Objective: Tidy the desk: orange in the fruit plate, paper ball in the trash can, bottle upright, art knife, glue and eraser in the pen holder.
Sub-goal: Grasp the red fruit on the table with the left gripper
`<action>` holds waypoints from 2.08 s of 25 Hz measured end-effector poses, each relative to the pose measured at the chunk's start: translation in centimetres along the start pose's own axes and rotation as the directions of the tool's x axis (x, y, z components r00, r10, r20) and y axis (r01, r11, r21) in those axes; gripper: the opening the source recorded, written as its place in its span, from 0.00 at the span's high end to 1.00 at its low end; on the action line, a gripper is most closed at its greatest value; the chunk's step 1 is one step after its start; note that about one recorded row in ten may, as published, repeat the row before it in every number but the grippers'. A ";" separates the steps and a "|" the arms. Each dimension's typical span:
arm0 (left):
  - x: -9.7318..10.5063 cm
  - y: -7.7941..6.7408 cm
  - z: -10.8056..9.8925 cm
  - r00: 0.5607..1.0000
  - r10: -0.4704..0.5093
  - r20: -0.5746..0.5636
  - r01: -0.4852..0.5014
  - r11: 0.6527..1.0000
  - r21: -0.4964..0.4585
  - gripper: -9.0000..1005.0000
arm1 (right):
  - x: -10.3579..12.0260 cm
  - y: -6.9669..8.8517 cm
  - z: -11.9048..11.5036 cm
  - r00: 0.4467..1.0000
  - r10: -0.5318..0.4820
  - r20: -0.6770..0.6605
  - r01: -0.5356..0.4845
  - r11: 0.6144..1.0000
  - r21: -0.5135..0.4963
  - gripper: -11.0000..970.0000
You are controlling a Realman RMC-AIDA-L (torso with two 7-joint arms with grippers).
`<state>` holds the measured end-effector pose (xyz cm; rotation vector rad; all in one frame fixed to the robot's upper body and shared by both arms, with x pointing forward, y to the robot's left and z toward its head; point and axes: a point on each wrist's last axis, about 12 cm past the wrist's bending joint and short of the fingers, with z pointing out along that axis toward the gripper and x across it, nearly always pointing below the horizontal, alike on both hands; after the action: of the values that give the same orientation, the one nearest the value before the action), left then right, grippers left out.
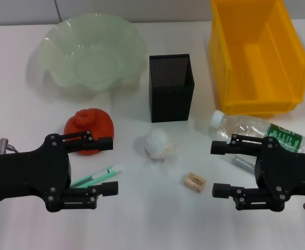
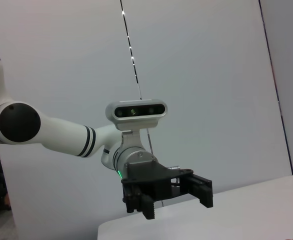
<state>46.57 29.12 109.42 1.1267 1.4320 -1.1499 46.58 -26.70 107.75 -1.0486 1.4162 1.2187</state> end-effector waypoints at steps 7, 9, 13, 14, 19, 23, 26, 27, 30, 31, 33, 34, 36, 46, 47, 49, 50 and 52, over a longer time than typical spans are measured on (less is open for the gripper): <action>0.0 0.2 0.0 1.000 0.002 0.000 -0.002 1.000 -0.014 0.22 | 0.0 0.0 0.0 1.000 0.000 0.003 0.000 1.000 0.000 0.22; 0.0 0.3 0.0 1.000 0.003 -0.002 -0.003 1.000 -0.022 0.22 | 0.1 0.0 0.1 1.000 0.004 0.006 -0.004 1.000 -0.001 0.22; 0.2 0.5 0.2 1.000 0.006 -0.001 -0.006 0.999 -0.048 0.22 | 0.3 0.1 0.4 1.000 0.006 0.016 -0.006 1.000 -0.006 0.22; 0.2 0.5 0.2 1.000 0.006 -0.001 -0.006 0.999 -0.048 0.22 | 0.4 0.1 0.4 1.000 0.006 0.017 -0.006 1.000 -0.006 0.22; 1.5 1.3 1.0 0.999 0.033 0.032 -0.028 0.990 -0.138 0.22 | 0.6 0.1 0.7 1.000 0.012 0.026 -0.012 1.000 -0.007 0.22; 2.1 1.9 1.2 0.998 0.050 0.042 -0.040 0.977 -0.209 0.22 | 1.0 0.3 1.0 0.999 0.012 0.038 -0.011 1.000 -0.009 0.22; 3.7 3.4 1.4 0.999 0.007 0.046 0.012 0.918 -0.396 0.22 | 1.1 0.3 1.0 0.999 0.010 0.039 -0.010 1.000 -0.008 0.22; 3.7 3.4 1.4 0.999 0.007 0.046 0.012 0.918 -0.396 0.22 | 1.1 0.3 1.0 0.999 0.011 0.039 -0.010 1.000 -0.008 0.22; 4.6 3.7 1.4 1.000 -0.006 0.021 0.015 0.890 -0.456 0.22 | 1.1 0.2 1.1 0.999 0.011 0.040 -0.010 1.000 -0.009 0.22; 5.0 3.9 1.3 1.000 -0.012 -0.006 0.007 0.878 -0.478 0.22 | 1.1 0.2 1.1 0.999 0.012 0.040 -0.011 1.000 -0.010 0.22; 5.4 4.0 1.3 1.000 -0.023 -0.020 0.010 0.869 -0.495 0.22 | 1.1 0.2 1.2 0.999 0.014 0.042 -0.014 1.000 -0.011 0.22; 5.7 4.0 1.2 0.999 -0.033 -0.027 0.015 0.863 -0.505 0.22 | 1.1 0.2 1.2 0.999 0.015 0.042 -0.015 1.000 -0.011 0.22; 6.0 4.0 1.3 0.998 -0.051 -0.036 0.025 0.855 -0.518 0.22 | 1.1 0.2 1.2 0.999 0.016 0.043 -0.016 1.000 -0.012 0.22; 6.9 4.2 1.2 0.994 -0.090 -0.063 0.040 0.830 -0.557 0.22 | 1.1 0.2 1.3 0.999 0.017 0.046 -0.017 1.000 -0.013 0.22; 6.9 4.2 1.2 0.994 -0.088 -0.064 0.037 0.829 -0.558 0.22 | 1.1 0.2 1.4 0.999 0.019 0.048 -0.018 1.000 -0.013 0.22; 7.0 4.2 1.2 0.994 -0.086 -0.067 0.034 0.829 -0.558 0.22 | 1.1 0.2 1.5 0.998 0.025 0.054 -0.024 1.000 -0.014 0.22; 7.1 4.1 1.2 0.994 -0.083 -0.070 0.030 0.828 -0.559 0.22 | 1.2 0.2 1.5 0.998 0.028 0.057 -0.027 1.000 -0.015 0.22; 7.3 4.1 1.3 0.994 -0.083 -0.074 0.028 0.827 -0.561 0.22 | 1.2 0.2 1.6 0.998 0.029 0.059 -0.028 0.999 -0.015 0.22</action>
<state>49.80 29.05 101.65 0.7266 1.7363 -0.6391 46.37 -25.14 106.58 -0.9967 1.3827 1.2727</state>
